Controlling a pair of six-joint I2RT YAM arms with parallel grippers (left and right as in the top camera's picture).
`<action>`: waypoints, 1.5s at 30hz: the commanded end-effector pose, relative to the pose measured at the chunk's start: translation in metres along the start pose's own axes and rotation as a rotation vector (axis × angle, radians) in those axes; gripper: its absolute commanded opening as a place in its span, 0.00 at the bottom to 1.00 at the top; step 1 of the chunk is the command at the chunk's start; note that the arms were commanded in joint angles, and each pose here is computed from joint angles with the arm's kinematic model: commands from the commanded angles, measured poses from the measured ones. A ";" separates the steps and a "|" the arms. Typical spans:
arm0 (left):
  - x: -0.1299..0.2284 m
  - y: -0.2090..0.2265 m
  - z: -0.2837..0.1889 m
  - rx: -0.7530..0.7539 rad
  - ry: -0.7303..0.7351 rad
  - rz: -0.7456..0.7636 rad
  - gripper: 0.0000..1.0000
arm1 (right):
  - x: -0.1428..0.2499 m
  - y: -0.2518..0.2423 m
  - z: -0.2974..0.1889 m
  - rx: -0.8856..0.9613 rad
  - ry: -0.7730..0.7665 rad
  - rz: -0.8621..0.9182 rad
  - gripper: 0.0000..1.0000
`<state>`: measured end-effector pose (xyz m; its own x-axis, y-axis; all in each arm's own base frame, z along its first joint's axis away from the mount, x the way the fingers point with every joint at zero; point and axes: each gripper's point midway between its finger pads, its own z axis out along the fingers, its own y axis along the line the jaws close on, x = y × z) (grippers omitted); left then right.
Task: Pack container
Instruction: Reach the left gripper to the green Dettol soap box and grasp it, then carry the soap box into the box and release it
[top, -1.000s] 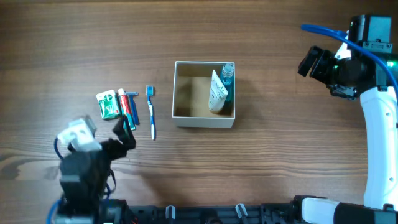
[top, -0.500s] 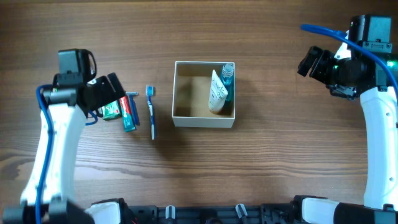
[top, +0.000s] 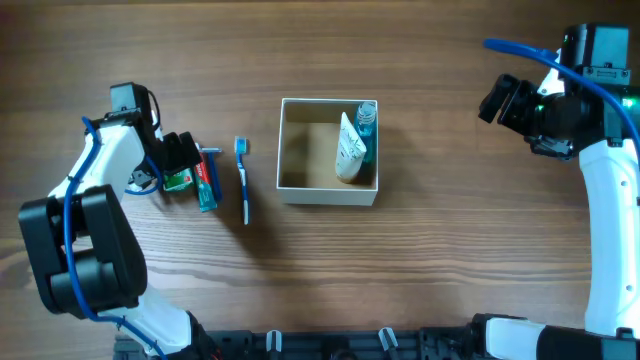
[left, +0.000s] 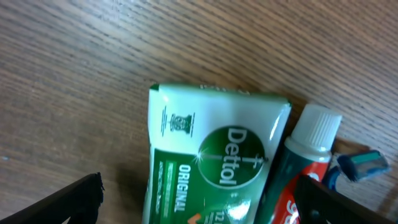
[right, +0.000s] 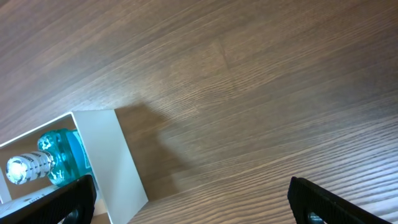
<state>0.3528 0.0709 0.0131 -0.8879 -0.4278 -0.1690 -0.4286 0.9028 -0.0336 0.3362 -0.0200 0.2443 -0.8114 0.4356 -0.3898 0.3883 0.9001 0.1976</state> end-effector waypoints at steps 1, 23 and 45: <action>-0.005 0.002 0.005 -0.017 -0.009 0.022 0.91 | -0.001 0.000 0.002 -0.001 0.006 -0.003 1.00; -0.007 0.008 -0.001 -0.054 0.023 0.017 0.34 | -0.001 0.000 0.002 -0.002 0.007 -0.003 1.00; 0.087 -0.273 -0.120 0.393 -0.054 0.562 0.39 | -0.001 0.000 0.002 -0.001 0.006 -0.003 1.00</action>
<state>0.3701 -0.1969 0.1637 -0.9186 0.0964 -0.3833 0.2181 0.9324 -0.2882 0.3362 -0.0200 0.2443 -0.8112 0.4356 -0.3901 0.3882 0.9001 0.1977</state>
